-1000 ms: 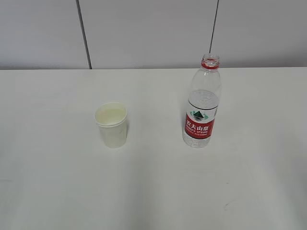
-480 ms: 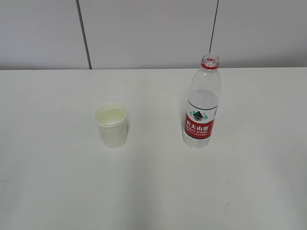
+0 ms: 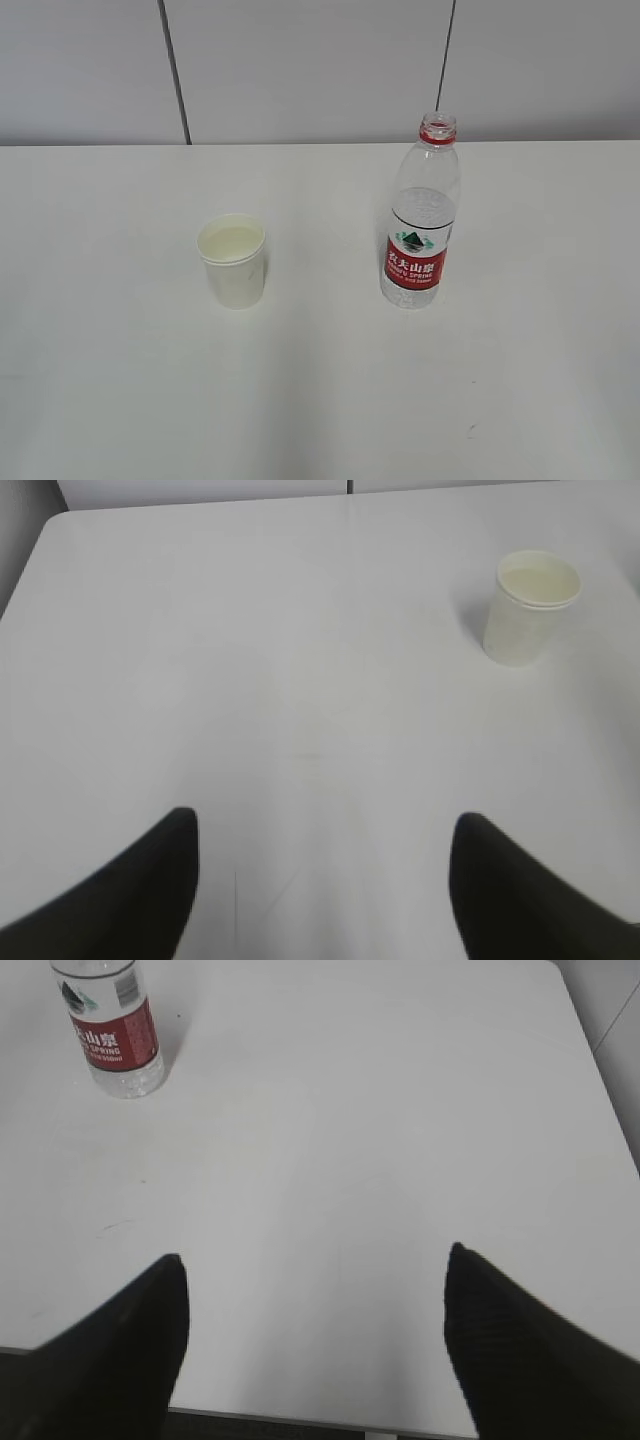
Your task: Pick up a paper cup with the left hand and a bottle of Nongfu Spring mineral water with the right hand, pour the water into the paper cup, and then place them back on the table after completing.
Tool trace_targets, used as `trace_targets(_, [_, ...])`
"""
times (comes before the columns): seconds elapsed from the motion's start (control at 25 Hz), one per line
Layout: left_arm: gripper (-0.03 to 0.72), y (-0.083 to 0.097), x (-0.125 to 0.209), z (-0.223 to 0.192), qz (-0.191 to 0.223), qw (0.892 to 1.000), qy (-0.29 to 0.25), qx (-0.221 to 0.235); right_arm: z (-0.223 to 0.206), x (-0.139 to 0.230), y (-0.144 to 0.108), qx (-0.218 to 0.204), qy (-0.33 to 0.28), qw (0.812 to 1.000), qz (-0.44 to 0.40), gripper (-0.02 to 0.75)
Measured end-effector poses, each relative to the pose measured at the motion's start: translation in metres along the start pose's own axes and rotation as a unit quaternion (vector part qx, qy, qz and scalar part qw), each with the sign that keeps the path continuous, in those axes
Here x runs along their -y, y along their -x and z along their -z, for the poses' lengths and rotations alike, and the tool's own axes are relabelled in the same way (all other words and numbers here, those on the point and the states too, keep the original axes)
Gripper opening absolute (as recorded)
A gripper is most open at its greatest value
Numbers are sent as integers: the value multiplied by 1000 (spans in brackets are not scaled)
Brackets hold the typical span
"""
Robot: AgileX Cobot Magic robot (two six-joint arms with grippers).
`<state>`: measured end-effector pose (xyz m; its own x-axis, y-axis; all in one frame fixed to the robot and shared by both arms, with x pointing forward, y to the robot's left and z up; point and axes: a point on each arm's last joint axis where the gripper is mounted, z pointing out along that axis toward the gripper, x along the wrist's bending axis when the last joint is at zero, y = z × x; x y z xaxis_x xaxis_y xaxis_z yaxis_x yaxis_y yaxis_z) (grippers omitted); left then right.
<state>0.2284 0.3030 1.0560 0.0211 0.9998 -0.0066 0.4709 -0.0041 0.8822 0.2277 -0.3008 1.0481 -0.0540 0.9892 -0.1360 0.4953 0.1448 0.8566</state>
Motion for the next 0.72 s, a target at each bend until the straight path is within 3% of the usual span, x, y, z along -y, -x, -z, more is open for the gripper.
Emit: trace_targets(0.72, [459,0,0,0,0,1000,0,0,0,2,0,-1,-6,1000,0,587])
